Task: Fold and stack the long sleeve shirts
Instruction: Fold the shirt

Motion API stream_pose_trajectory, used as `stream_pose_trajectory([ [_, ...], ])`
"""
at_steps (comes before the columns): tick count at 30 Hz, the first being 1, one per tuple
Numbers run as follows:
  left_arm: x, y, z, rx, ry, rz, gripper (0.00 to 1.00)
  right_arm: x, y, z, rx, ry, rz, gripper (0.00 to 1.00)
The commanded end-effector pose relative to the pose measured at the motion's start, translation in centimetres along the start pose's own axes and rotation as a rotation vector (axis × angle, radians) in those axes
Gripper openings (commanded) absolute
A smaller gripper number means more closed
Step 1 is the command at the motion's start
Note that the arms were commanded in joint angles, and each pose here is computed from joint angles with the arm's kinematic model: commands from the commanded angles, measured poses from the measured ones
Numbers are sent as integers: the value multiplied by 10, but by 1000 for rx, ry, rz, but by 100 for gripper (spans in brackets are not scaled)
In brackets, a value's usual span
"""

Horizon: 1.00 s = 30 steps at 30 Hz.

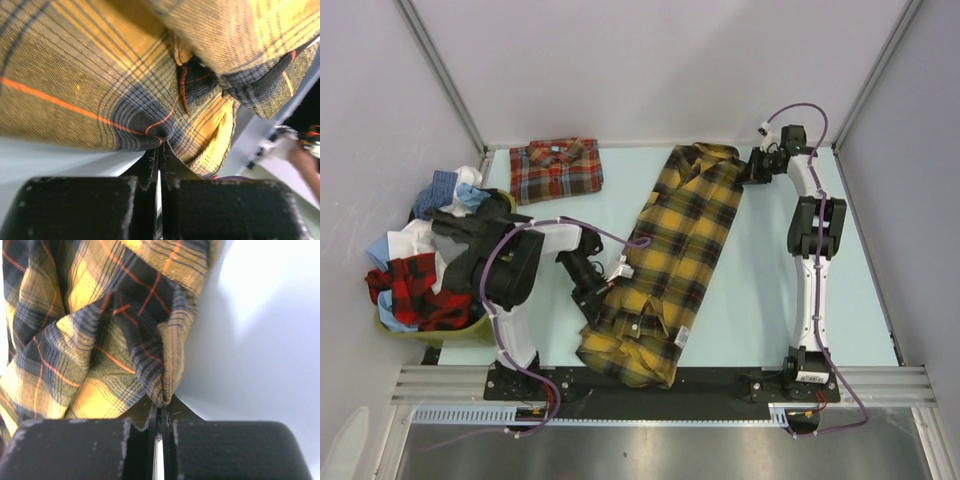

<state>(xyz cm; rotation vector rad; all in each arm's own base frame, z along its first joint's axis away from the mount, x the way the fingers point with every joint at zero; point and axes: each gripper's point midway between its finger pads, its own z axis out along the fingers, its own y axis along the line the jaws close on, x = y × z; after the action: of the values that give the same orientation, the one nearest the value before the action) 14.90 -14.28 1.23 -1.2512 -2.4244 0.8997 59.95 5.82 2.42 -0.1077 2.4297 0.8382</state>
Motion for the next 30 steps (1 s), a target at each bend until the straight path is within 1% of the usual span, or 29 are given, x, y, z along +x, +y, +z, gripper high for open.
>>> stream_pose_trajectory([
  [1, -29, -9, 5, 96, -67, -32, 0, -25, -26, 30, 118, -131, 14, 0],
  [4, -42, -15, 7, 132, -91, -54, 0, -26, -15, 39, 107, -106, -34, 0],
  [7, -54, -28, 16, 195, -111, -90, 0, -24, -20, 37, 124, -111, -14, 0],
  [8, -55, -36, 21, 222, -103, -105, 0, -31, -18, 33, 130, -134, -19, 0],
  [10, -60, -40, 30, 232, -103, -104, 0, -27, -24, 33, 138, -130, 5, 0],
  [11, -59, -49, 38, 242, -81, -111, 0, -27, -24, 33, 140, -129, 6, 0],
  [13, -66, -58, 45, 258, -87, -95, 0, -26, -25, 34, 145, -126, 4, 0],
  [14, -66, -67, 50, 264, -68, -99, 0, -26, -24, 34, 148, -126, 0, 0],
  [16, -72, -73, 56, 270, -74, -85, 0, -27, -24, 32, 155, -131, -4, 0],
  [17, -71, -76, 60, 273, -62, -106, 0, -31, -24, 30, 158, -142, -28, 2],
  [18, -73, -74, 62, 267, -70, -112, 0, -33, -21, 25, 161, -145, -44, 12],
  [20, -69, -71, 62, 260, -68, -142, 9, -38, -21, 13, 177, -148, -84, 27],
  [21, -69, -69, 59, 258, -77, -146, 17, -41, -20, 6, 178, -151, -94, 43],
  [22, -70, -65, 52, 259, -103, -158, 31, -44, -11, -10, 168, -151, -95, 49],
  [23, -75, -66, 42, 261, -138, -140, 36, -48, -13, -25, 166, -156, -117, 55],
  [24, -78, -68, 34, 266, -164, -135, 41, -50, -10, -36, 159, -158, -124, 66],
  [25, -89, -69, 18, 259, -219, -100, 49, -58, 8, -61, 140, -168, -140, 71],
  [26, -94, -72, 10, 257, -241, -76, 52, -62, 8, -79, 144, -179, -148, 75],
  [27, -93, -80, 1, 268, -242, -66, 56, -67, 19, -96, 126, -187, -185, 82],
  [28, -102, -86, -15, 246, -280, 24, 59, -74, 39, -125, 122, -202, -218, 85],
  [29, -104, -89, -23, 229, -289, 61, 64, -71, 49, -140, 118, -197, -235, 91],
  [30, -101, -94, -32, 211, -279, 84, 66, -70, 56, -154, 120, -195, -303, 92],
])
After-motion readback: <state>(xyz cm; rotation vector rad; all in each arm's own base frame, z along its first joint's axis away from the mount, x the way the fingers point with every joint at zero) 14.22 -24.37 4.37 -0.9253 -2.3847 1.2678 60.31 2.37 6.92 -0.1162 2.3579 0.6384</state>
